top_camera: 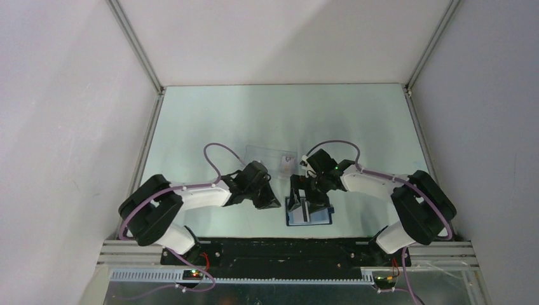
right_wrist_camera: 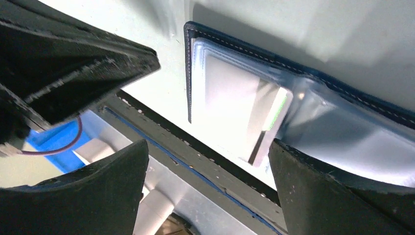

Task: Put the credit cards into the card holder
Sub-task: Insert the credit card into the card holder, then close the card holder at the center of the board.

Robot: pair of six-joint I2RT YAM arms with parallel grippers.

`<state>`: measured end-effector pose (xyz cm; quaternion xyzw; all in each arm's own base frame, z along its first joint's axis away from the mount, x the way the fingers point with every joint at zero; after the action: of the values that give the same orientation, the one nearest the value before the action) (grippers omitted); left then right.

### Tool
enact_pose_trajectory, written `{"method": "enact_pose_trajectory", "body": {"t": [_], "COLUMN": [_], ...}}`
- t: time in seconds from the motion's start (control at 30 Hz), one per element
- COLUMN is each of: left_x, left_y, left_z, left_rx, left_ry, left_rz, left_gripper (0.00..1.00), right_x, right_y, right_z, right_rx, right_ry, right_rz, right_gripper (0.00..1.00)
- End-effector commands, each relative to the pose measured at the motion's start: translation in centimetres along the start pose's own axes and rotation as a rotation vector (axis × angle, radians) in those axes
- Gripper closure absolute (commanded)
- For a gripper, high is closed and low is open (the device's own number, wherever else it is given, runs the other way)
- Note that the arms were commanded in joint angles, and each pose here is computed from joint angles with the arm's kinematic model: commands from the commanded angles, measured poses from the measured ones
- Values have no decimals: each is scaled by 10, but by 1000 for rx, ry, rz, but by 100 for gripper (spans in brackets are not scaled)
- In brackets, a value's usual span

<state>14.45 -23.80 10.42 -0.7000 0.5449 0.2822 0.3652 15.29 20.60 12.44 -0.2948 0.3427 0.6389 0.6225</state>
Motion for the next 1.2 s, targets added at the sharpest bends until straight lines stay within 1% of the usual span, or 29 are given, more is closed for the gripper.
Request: {"method": "enact_pose_trajectory", "body": {"t": [0.0, 0.03, 0.1, 0.2, 0.23, 0.3, 0.33, 0.37, 0.4, 0.43, 0.53, 0.57, 0.6, 0.7, 0.83, 0.97, 1.17], "left_x": [-10, -11, -13, -15, -15, -14, -14, -13, -12, -10, -4, -1, 2, 7, 13, 16, 20], "left_y": [-7, -8, -9, -11, -11, -11, -10, -11, -11, -11, -11, -10, -10, -9, -8, -6, -10], "left_z": [-2, -2, -2, -3, -4, -4, -4, -6, -7, -9, -12, -11, -10, -9, -7, -6, -19], "left_rx": [7, 7, 15, 20, 22, 23, 21, 27, 23, 23, 19, 10, 7, -12, -22, -24, -6], "left_ry": [38, 41, 50, 64, 73, 95, 108, 142, 156, 181, 215, 215, 213, 225, 215, 215, 268], "left_rz": [-42, -43, -46, -44, -45, -36, -23, -22, -18, -11, 13, 29, 36, 53, 58, 69, 71], "left_gripper": [89, 82, 74, 66, 62, 56, 51, 49, 47, 46, 44, 44, 43, 43, 43, 42, 43], "right_x": [-20, -22, -26, -30, -31, -33, -32, -32, -31, -30, -25, -22, -21, -18, -21, -29, -17], "right_y": [2, 2, 2, 0, 0, 0, -1, -2, -3, -3, -5, -6, -6, -7, -7, -6, -8], "right_z": [3, 5, 8, 14, 14, 12, 10, 6, 3, -1, -10, -13, -15, -21, -25, -28, -39], "right_rx": [-91, -98, -110, -123, -126, -129, -134, -125, -130, -118, -101, -93, -89, -78, -67, -55, -23], "right_ry": [49, 44, 35, 18, 16, 29, 50, 73, 98, 121, 169, 185, 199, 229, 268, 265, 278], "right_rz": [-72, -72, -81, -88, -86, -91, -101, -98, -107, -98, -93, -88, -92, -88, -107, -135, -105], "right_gripper": [4, 4, 4, 5, 6, 9, 12, 14, 19, 21, 36, 39, 45, 53, 56, 55, 59]}}
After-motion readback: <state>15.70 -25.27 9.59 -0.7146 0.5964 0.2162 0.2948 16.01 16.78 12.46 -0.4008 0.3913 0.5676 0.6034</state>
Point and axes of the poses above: each gripper's point midway between its finger pads, its own x axis out along the fingers, its own z axis along the line the jaws close on, y = z × x, the point moved 10 cm from there along -x, back along the fingers, and after that the axes turned 10 degrees about x, right-handed, at the moved point
